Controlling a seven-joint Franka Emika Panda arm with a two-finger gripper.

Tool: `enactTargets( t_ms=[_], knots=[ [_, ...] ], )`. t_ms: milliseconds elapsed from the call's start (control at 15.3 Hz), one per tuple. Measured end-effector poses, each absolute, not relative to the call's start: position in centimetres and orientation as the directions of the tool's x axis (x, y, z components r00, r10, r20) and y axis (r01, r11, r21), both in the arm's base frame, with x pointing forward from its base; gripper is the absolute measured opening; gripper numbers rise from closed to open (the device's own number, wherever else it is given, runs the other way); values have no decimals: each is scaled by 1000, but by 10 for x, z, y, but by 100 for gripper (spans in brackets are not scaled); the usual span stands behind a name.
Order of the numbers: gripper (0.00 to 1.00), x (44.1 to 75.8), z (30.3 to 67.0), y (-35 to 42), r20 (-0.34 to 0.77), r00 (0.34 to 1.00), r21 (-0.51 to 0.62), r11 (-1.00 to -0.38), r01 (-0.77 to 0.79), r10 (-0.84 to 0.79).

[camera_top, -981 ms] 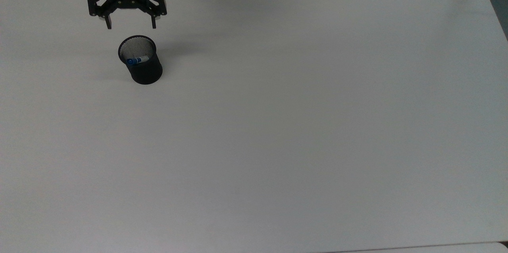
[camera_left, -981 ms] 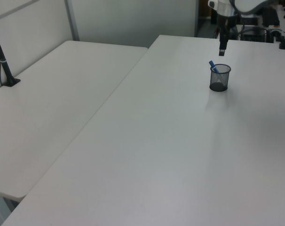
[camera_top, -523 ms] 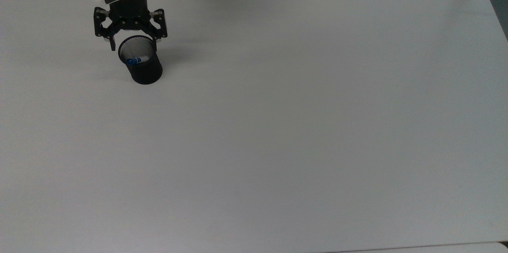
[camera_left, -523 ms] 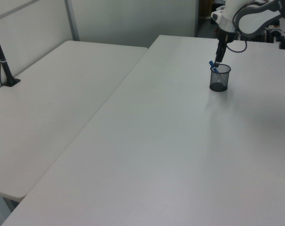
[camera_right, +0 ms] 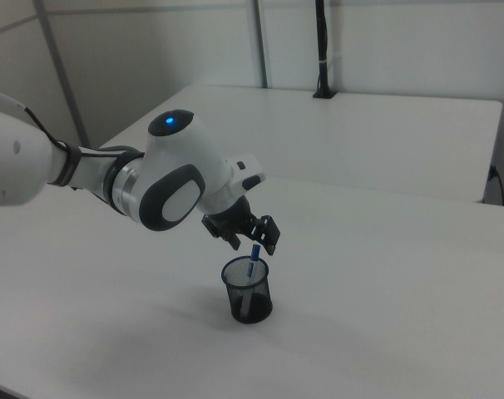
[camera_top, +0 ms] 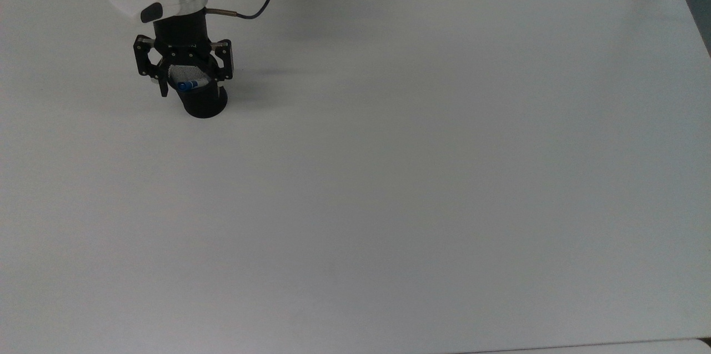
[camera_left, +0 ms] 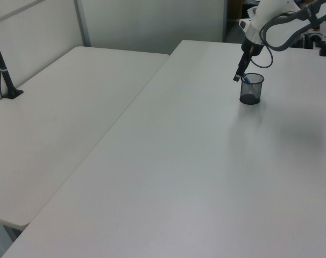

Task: Remove the marker
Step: 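Lower the gripper and close it on the blue marker, then lift the blue marker up out of the pen cup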

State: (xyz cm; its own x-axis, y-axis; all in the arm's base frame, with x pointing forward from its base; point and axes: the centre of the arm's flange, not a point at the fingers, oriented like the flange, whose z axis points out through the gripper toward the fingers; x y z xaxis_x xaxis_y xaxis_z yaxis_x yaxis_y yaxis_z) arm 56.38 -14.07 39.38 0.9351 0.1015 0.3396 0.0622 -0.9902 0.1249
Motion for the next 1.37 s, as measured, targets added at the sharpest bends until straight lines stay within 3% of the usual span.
enactTargets(
  t_ms=[131, 458, 981, 1374],
  knots=[
    [70, 564, 391, -141, 337, 936, 125, -990, 61, 100],
    [16, 563, 394, -149, 345, 935, 121, -992, 35, 76],
    [16, 562, 413, -151, 372, 926, 123, -992, 20, 64],
    [16, 563, 494, -154, 392, 919, 89, -996, 1, 36]
  ],
)
